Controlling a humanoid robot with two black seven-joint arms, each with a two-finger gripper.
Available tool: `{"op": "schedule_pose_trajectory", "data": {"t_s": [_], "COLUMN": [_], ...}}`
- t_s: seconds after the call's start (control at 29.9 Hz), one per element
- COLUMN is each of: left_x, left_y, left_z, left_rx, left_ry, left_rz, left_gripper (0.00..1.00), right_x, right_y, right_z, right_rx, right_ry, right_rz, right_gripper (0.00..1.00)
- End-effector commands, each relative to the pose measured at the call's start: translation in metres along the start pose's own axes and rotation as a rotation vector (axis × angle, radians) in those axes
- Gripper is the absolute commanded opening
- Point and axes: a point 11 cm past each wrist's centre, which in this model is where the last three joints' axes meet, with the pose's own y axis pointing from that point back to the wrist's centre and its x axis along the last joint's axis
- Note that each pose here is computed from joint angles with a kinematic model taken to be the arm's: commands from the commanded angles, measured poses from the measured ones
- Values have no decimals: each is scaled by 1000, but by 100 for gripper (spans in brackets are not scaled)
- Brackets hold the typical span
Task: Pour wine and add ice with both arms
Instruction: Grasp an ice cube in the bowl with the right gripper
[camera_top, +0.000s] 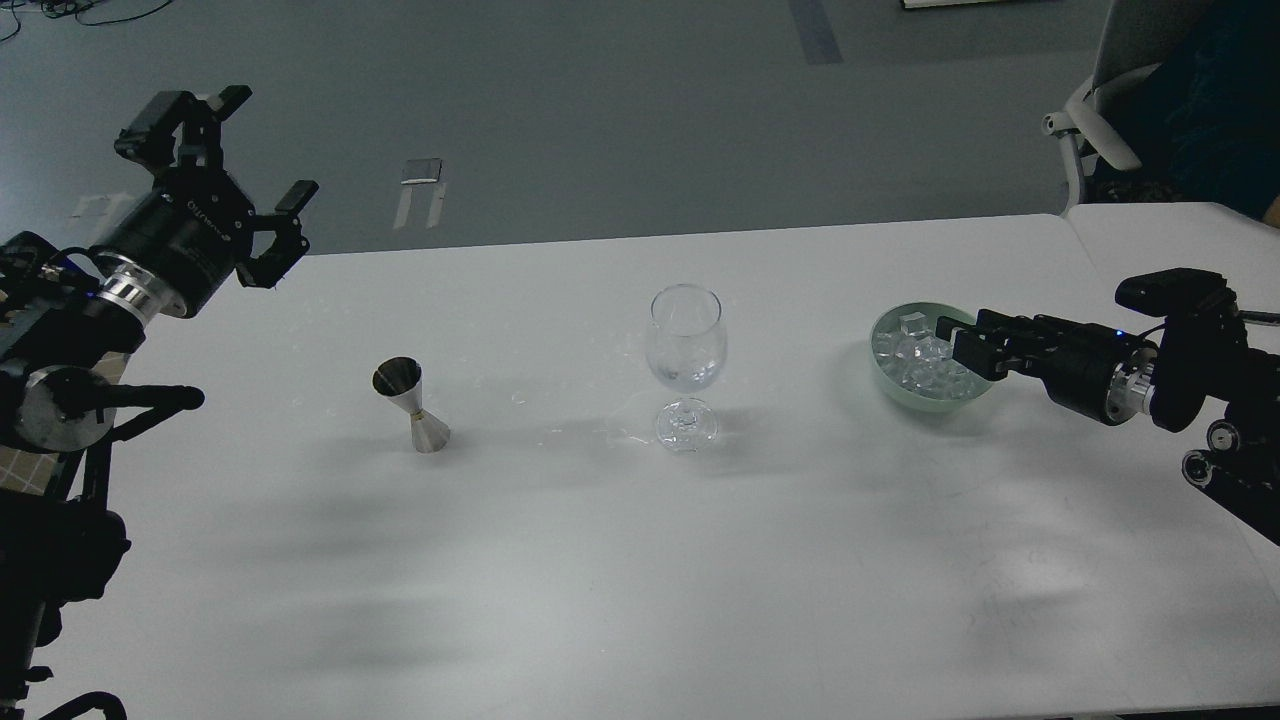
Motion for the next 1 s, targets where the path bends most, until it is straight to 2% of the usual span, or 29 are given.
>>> {"op": "schedule_pose_trajectory", "data": {"t_s": [0.0, 0.97], "left_x": [-3, -5], "left_y": [-2, -1], "left_z": [-2, -3], "left_rx": [-1, -3], "left_ry": [10, 13], "left_rz": [-5, -8], "left_gripper": [98, 98], "right_x": [-5, -17], "right_y": [-2, -23], "right_z": [-1, -5], "right_rx": [1, -20], "right_ry": [2, -24], "right_rz": [-17, -27], "right_gripper": [54, 53]}}
